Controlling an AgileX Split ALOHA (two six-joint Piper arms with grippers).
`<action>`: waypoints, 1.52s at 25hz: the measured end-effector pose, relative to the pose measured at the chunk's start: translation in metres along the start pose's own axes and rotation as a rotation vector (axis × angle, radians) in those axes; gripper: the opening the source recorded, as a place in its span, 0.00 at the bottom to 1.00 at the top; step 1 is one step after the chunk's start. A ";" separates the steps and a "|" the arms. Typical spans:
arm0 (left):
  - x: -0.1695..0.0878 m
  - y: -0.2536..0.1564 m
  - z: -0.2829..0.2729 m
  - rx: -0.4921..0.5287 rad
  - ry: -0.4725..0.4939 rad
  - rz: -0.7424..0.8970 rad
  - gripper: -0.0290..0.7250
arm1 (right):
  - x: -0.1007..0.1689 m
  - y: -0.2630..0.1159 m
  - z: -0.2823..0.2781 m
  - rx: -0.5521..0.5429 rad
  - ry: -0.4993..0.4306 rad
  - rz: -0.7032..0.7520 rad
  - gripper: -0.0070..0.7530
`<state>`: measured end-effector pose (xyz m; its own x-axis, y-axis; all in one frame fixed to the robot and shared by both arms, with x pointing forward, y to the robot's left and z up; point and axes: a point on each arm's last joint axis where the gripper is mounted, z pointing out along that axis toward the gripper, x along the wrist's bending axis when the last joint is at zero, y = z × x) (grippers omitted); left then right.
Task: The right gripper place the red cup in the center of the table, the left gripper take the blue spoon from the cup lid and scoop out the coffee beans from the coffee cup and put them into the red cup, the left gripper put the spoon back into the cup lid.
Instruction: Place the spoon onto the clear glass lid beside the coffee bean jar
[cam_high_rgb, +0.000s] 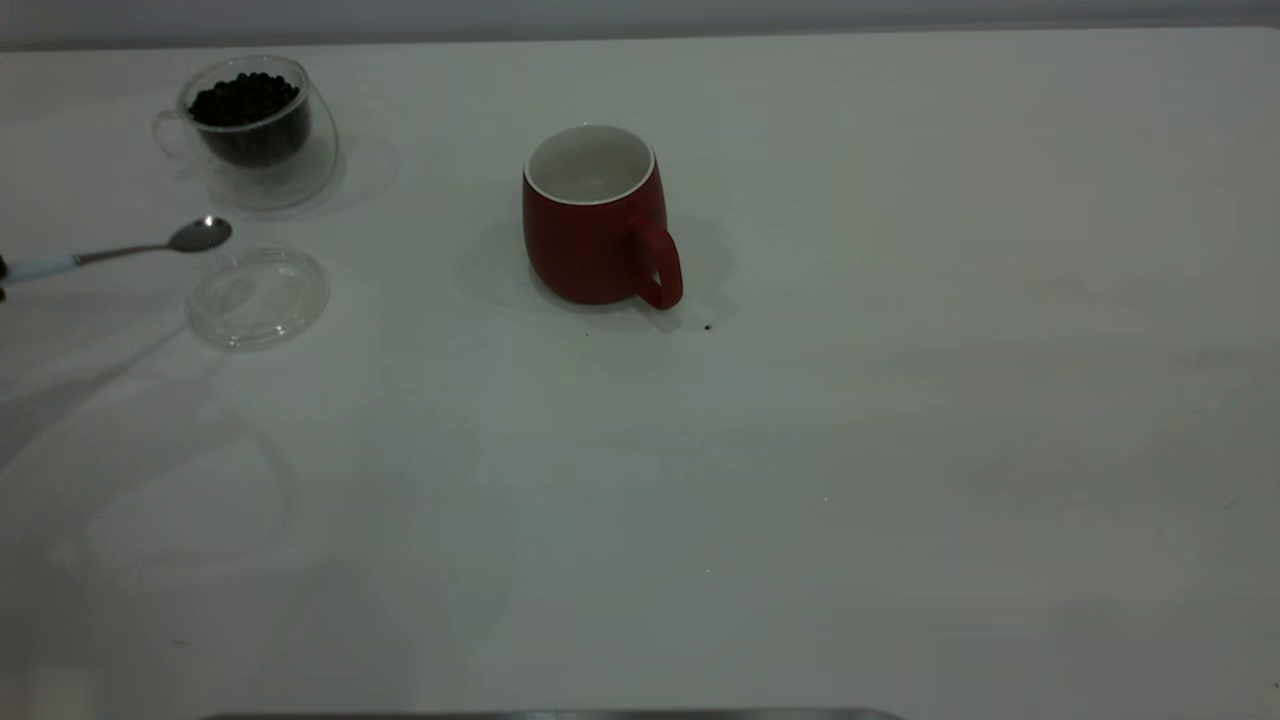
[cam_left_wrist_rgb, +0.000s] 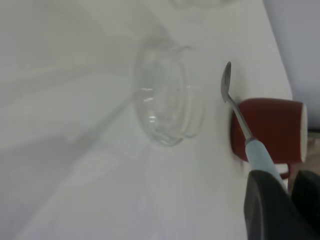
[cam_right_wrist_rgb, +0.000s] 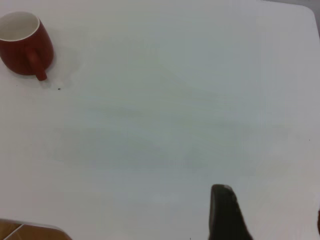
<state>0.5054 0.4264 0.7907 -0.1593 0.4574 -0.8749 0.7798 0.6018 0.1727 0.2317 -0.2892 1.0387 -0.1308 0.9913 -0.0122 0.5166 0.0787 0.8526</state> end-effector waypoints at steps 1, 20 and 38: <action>0.005 -0.001 0.003 0.000 0.000 -0.011 0.21 | 0.000 0.000 0.000 0.000 0.000 0.000 0.62; 0.036 -0.011 0.020 -0.009 0.005 -0.077 0.21 | 0.000 0.000 0.000 0.000 0.000 0.000 0.62; 0.025 -0.009 0.043 -0.022 0.005 -0.040 0.21 | 0.000 0.000 0.000 0.000 0.000 0.000 0.62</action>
<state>0.5203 0.4044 0.7481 -0.1935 0.4357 -0.8790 0.7591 0.6342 0.1473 0.2317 -0.2892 1.0387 -0.1308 0.9913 -0.0122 0.5166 0.0787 0.8526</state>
